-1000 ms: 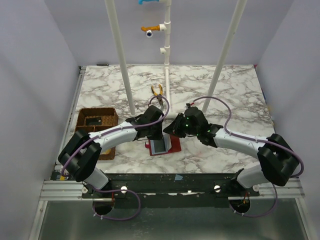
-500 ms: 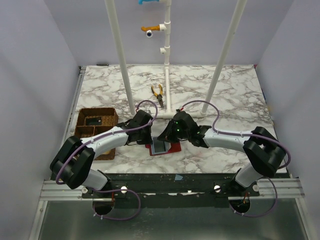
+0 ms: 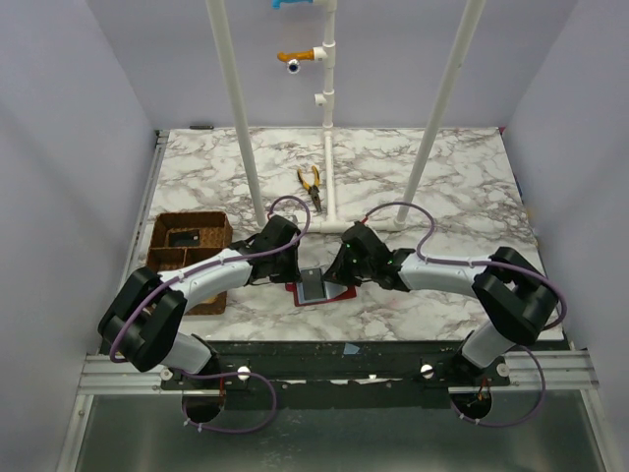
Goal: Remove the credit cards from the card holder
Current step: Move the credit card to the storage box.
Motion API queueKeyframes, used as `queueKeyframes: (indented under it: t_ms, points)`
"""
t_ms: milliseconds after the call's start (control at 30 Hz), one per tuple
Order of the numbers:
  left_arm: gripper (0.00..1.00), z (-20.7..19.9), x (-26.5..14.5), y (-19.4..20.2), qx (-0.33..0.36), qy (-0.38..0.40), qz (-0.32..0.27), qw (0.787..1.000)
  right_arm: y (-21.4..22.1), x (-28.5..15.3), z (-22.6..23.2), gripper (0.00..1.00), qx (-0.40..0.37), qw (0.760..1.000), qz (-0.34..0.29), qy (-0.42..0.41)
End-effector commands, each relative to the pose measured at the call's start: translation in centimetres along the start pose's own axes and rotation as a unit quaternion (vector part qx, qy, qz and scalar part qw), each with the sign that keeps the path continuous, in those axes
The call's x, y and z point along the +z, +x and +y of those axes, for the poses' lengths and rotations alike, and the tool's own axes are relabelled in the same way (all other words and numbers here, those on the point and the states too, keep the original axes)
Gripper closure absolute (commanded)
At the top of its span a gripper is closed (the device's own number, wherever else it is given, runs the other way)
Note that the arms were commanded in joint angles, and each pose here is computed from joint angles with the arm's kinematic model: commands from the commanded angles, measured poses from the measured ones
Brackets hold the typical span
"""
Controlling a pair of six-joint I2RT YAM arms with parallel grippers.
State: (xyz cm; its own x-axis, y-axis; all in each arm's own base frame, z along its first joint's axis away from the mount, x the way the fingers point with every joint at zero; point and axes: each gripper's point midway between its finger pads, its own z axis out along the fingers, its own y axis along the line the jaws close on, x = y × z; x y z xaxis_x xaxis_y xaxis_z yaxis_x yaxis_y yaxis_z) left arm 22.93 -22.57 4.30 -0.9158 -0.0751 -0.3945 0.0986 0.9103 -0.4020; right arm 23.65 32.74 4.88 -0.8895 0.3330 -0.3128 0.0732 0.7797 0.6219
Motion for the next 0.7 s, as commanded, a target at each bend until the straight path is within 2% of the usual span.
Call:
queueKeyframes:
  t_ms: [0,133,667]
  points:
    - [1.00,-0.7,-0.2,-0.3,0.008,0.018,-0.002,1.000,-1.0,-0.3,-2.4,0.83,-0.001,1.000,-0.018,0.019]
    - [1.00,-0.7,0.0,-0.2,0.008,0.018,0.002,1.000,-0.6,-0.3,-2.4,0.75,0.002,1.000,-0.001,-0.021]
    - [1.00,-1.0,0.5,0.5,0.016,0.024,0.014,0.999,0.5,0.4,-2.5,0.73,0.008,0.999,0.023,-0.045]
